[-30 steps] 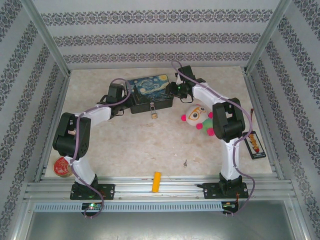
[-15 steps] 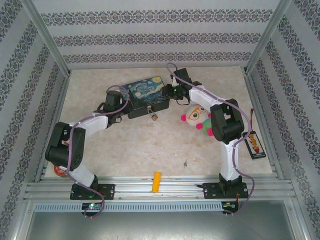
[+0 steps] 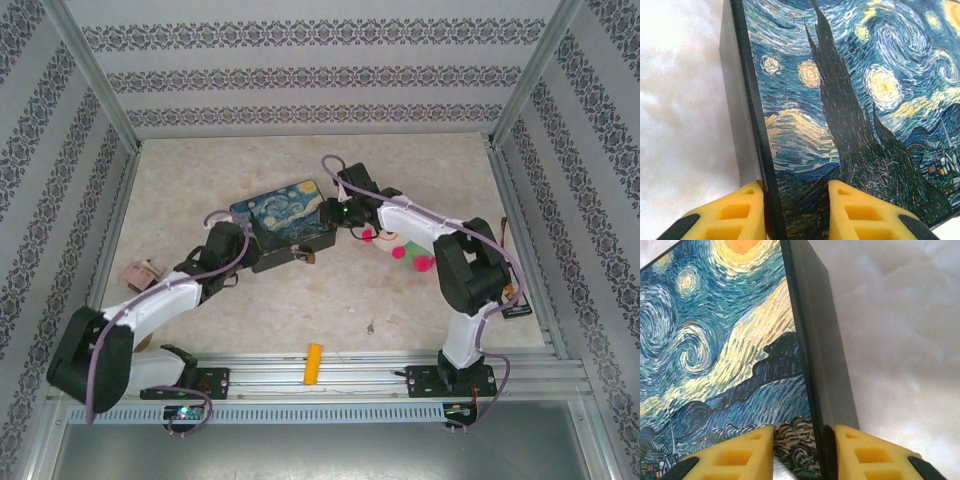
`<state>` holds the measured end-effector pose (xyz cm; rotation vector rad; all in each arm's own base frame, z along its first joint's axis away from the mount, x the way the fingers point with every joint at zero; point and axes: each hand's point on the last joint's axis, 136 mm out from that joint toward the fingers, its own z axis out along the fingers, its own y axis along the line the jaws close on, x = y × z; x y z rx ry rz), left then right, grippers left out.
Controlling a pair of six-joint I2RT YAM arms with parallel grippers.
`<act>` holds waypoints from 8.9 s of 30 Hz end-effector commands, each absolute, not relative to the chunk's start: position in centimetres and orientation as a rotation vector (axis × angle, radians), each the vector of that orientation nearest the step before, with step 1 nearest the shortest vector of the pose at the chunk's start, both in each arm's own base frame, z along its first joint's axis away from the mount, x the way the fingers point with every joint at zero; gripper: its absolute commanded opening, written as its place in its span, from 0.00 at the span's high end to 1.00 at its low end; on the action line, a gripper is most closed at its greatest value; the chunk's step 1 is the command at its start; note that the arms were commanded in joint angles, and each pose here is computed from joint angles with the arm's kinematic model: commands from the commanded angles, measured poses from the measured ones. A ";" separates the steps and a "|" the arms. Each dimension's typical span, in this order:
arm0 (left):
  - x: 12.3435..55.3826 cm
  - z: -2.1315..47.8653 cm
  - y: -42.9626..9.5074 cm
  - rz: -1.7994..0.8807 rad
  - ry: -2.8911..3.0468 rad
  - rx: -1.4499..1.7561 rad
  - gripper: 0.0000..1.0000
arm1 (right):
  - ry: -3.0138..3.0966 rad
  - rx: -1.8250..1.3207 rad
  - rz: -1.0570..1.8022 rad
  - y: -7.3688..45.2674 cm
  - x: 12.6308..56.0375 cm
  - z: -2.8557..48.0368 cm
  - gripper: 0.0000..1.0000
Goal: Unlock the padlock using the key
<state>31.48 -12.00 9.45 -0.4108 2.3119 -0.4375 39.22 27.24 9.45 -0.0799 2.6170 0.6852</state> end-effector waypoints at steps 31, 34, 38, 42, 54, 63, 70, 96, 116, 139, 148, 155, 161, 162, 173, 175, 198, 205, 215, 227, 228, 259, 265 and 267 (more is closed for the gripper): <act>30.0 12.3 -14.4 -0.415 2.166 -0.383 0.54 | 2.704 -0.158 0.625 29.8 34.6 7.8 0.49; 30.0 12.4 -14.0 -0.392 2.163 -0.389 0.50 | 2.687 -0.162 0.580 28.8 34.7 8.6 0.43; 30.0 12.2 -12.8 -0.346 2.149 -0.410 0.48 | 2.646 -0.150 0.506 26.7 34.5 10.3 0.37; 30.3 11.7 -11.5 -0.296 2.146 -0.432 0.52 | 2.611 -0.130 0.410 24.1 33.8 12.2 0.35; 32.8 10.1 -11.1 -0.277 2.168 -0.441 0.61 | 2.728 0.038 0.161 16.4 24.1 10.2 0.47; 33.4 10.1 -11.4 -0.319 2.187 -0.470 0.55 | 2.832 0.245 0.190 14.1 14.9 7.2 0.61; 31.4 11.7 -9.9 -0.341 2.136 -0.520 0.30 | 2.860 0.303 0.265 15.0 12.0 4.8 0.69; 30.3 13.9 -8.9 -0.368 2.060 -0.526 0.01 | 2.973 -0.004 -0.051 18.6 12.3 1.9 0.73; 30.3 13.4 -9.3 -0.380 2.076 -0.522 0.01 | 3.006 0.088 -0.109 16.4 11.5 0.0 0.75; 30.5 13.2 -9.7 -0.399 2.085 -0.517 0.01 | 2.939 0.146 -0.057 15.0 12.4 1.7 0.74; 30.6 13.0 -9.9 -0.403 2.095 -0.516 0.01 | 2.973 0.150 -0.004 15.4 12.1 0.4 0.73; 30.7 12.9 -9.9 -0.400 2.098 -0.517 0.01 | 2.983 0.123 -0.009 15.8 12.3 0.3 0.75; 30.6 12.8 -9.8 -0.397 2.101 -0.523 0.01 | 2.978 0.116 0.011 16.1 12.4 0.6 0.78; 30.6 12.7 -9.9 -0.400 2.102 -0.521 0.01 | 2.975 0.115 0.017 16.2 12.5 0.7 0.78; 30.7 12.8 -9.9 -0.402 2.104 -0.520 0.01 | 2.971 0.091 0.058 16.9 12.7 1.6 0.68; 30.7 12.8 -10.0 -0.401 2.105 -0.518 0.01 | 2.970 0.093 0.063 16.8 12.6 1.7 0.68; 30.7 12.5 -10.1 -0.407 2.117 -0.522 0.01 | 2.964 0.081 0.129 16.3 12.5 1.4 0.72; 30.6 12.7 -10.1 -0.406 2.115 -0.523 0.01 | 2.976 0.070 0.133 16.4 12.4 1.1 0.86; 30.2 13.2 -9.4 -0.387 2.093 -0.526 0.01 | 2.938 0.041 0.162 16.5 12.8 2.9 1.00; 29.7 18.5 -9.9 -0.423 1.937 -0.293 0.01 | 2.856 -0.252 0.581 21.8 14.8 11.9 1.00; 29.5 19.2 -10.2 -0.445 1.913 -0.260 0.01 | 2.837 -0.260 0.639 22.2 15.2 13.1 1.00; 23.1 26.9 -22.7 -1.010 1.460 0.551 0.03 | 2.430 -0.503 1.209 27.1 21.9 30.6 1.00; 22.4 27.4 -23.1 -1.036 1.466 0.601 0.01 | 2.188 -0.801 1.039 27.3 21.8 32.9 1.00; 22.2 27.5 -23.2 -1.043 1.469 0.612 0.01 | 2.075 -0.918 0.944 27.6 21.4 33.7 1.00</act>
